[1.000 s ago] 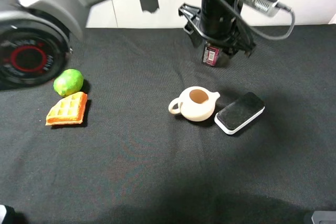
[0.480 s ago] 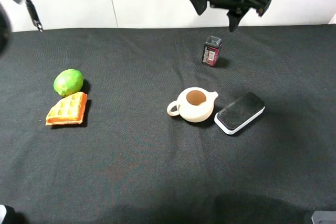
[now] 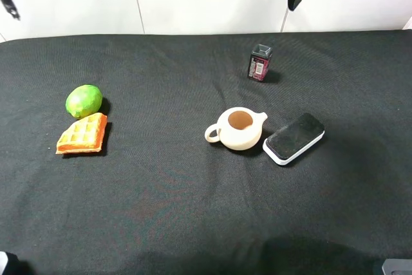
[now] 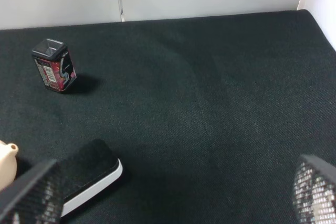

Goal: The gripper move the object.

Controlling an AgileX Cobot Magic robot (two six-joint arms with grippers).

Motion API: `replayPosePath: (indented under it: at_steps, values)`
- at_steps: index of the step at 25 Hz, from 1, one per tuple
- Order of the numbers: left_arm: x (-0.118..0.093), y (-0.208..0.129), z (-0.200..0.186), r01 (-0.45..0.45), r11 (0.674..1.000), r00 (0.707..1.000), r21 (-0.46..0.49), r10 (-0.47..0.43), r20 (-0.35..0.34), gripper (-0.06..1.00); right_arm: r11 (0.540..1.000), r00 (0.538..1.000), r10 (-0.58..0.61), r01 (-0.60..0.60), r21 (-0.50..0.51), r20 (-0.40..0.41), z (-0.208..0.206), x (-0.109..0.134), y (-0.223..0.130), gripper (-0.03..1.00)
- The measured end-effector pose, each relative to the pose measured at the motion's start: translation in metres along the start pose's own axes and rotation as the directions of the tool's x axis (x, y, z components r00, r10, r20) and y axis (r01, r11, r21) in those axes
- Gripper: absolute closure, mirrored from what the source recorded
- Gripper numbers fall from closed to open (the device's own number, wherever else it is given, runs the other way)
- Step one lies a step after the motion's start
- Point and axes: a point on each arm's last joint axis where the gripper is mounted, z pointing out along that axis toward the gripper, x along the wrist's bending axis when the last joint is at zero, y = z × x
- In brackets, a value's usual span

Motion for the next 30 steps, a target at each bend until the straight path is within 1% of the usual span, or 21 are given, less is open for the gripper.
replayPosePath:
  at_steps: [3,5,9,12,13,15,17,19,23,26,30]
  values:
    - [0.005,-0.004,-0.015,0.003,1.000,1.000,-0.005,-0.003,0.000,0.27,1.000,1.000,0.000,0.000,0.000,0.000,0.000,0.000,0.000,0.31]
    - [0.012,-0.011,-0.022,0.008,1.000,1.000,0.014,-0.008,-0.008,0.27,1.000,1.000,0.000,0.000,0.000,0.000,0.000,0.000,0.000,0.31]
    - [0.038,-0.035,-0.036,0.039,0.997,0.999,0.072,-0.037,-0.040,0.27,1.000,1.000,0.000,0.000,0.000,0.000,0.000,0.000,0.000,0.31]
    - [0.062,-0.063,-0.042,0.084,0.986,0.994,0.144,-0.074,-0.078,0.27,1.000,1.000,0.000,0.000,0.000,0.000,0.000,0.000,0.000,0.31]
    - [0.069,-0.072,-0.048,0.104,0.982,0.992,0.155,-0.091,-0.089,0.27,1.000,1.000,0.000,0.000,0.000,0.000,0.000,0.000,0.000,0.31]
    - [0.085,-0.096,-0.053,0.148,0.969,0.985,0.200,-0.127,-0.114,0.27,1.000,1.000,0.000,0.000,0.000,0.000,0.000,0.000,0.000,0.31]
    - [0.099,-0.121,-0.065,0.202,0.954,0.976,0.222,-0.176,-0.131,0.27,1.000,1.000,0.000,0.000,0.000,0.000,0.000,0.000,0.000,0.31]
    - [0.112,-0.151,-0.073,0.262,0.931,0.961,0.254,-0.229,-0.154,0.27,1.000,1.000,0.000,0.000,0.000,0.000,0.000,0.000,0.000,0.31]
    - [0.132,-0.208,-0.095,0.363,0.896,0.927,0.255,-0.320,-0.195,0.27,1.000,1.000,0.000,0.000,0.000,0.000,0.000,0.000,0.000,0.31]
    - [0.143,-0.256,-0.104,0.446,0.854,0.888,0.266,-0.388,-0.246,0.27,1.000,1.000,0.000,0.000,0.000,0.000,0.000,0.000,0.000,0.31]
    - [0.145,-0.313,-0.118,0.541,0.808,0.831,0.232,-0.470,-0.297,0.27,1.000,1.000,0.000,0.000,0.000,0.000,0.000,0.000,0.000,0.31]
